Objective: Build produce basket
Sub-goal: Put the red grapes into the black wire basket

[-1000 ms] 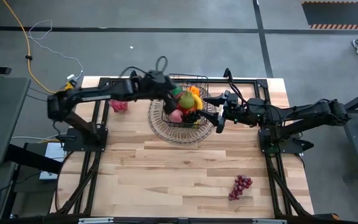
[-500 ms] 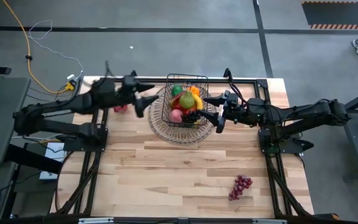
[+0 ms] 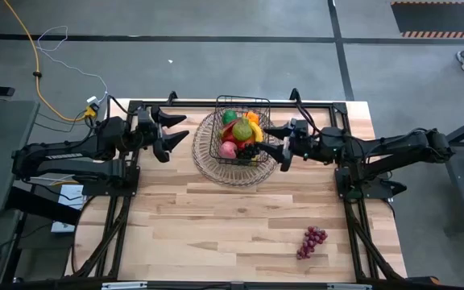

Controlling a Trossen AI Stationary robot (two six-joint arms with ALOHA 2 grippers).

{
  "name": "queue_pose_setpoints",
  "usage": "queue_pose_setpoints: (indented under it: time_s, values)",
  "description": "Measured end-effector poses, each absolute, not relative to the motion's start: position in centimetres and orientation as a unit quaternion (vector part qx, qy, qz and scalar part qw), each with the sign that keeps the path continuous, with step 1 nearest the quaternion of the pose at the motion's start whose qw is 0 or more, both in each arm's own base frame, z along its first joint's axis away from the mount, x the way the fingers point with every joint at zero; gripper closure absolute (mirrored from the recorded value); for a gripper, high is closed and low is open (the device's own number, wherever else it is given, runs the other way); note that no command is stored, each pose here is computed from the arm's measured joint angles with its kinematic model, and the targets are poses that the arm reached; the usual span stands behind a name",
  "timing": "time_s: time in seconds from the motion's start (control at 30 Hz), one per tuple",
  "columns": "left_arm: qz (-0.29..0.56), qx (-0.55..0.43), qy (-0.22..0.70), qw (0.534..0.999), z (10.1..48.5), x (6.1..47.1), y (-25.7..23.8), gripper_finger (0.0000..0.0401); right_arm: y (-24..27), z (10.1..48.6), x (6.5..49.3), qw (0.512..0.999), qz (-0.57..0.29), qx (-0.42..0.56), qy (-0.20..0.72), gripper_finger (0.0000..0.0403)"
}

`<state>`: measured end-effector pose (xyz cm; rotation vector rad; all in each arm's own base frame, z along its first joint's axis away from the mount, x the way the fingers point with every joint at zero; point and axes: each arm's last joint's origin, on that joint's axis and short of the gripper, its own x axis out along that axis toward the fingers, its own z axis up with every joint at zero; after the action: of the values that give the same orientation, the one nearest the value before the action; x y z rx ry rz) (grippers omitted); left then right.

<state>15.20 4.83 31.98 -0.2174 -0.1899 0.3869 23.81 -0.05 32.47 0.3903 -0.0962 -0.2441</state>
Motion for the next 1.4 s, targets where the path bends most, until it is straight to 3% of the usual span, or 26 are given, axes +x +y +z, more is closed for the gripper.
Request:
queue_pose_setpoints:
  time_s: [0.1, 0.2, 0.47, 0.63, 0.77, 1.0, 1.4]
  values:
    - [0.192, -0.108, -0.092, 0.971, 31.9, 15.3, 4.9, 0.0112, -0.1, 31.6, 23.8, 0.944, -0.117, 0.309, -0.002, 0.0091]
    - [0.192, -0.108, -0.087, 0.971, 31.8, 15.4, 4.9, 0.0112, 0.5, 30.2, 23.6, 0.903, -0.092, 0.402, 0.12, 0.0091]
    - [0.193, -0.109, -0.08, 0.972, 31.6, 15.6, 4.9, 0.0112, 6.7, 25.4, 20.3, 0.694, -0.123, 0.554, 0.443, 0.0091]
    - [0.193, -0.109, -0.077, 0.972, 31.6, 15.6, 4.9, 0.0112, 11.2, 23.6, 17.6, 0.568, -0.222, 0.588, 0.531, 0.0091]
    - [0.193, -0.109, -0.077, 0.972, 31.6, 15.6, 4.9, 0.0112, 13.7, 22.2, 16.2, 0.498, -0.305, 0.596, 0.551, 0.0091]
    - [0.192, -0.11, -0.069, 0.973, 31.4, 15.6, 4.9, 0.0112, 15.5, 19.7, 16.0, 0.452, -0.393, 0.571, 0.561, 0.0091]
    - [0.192, -0.11, -0.069, 0.973, 31.4, 15.6, 4.9, 0.0112, 16.2, 16.8, 17.4, 0.431, -0.432, 0.543, 0.577, 0.0091]
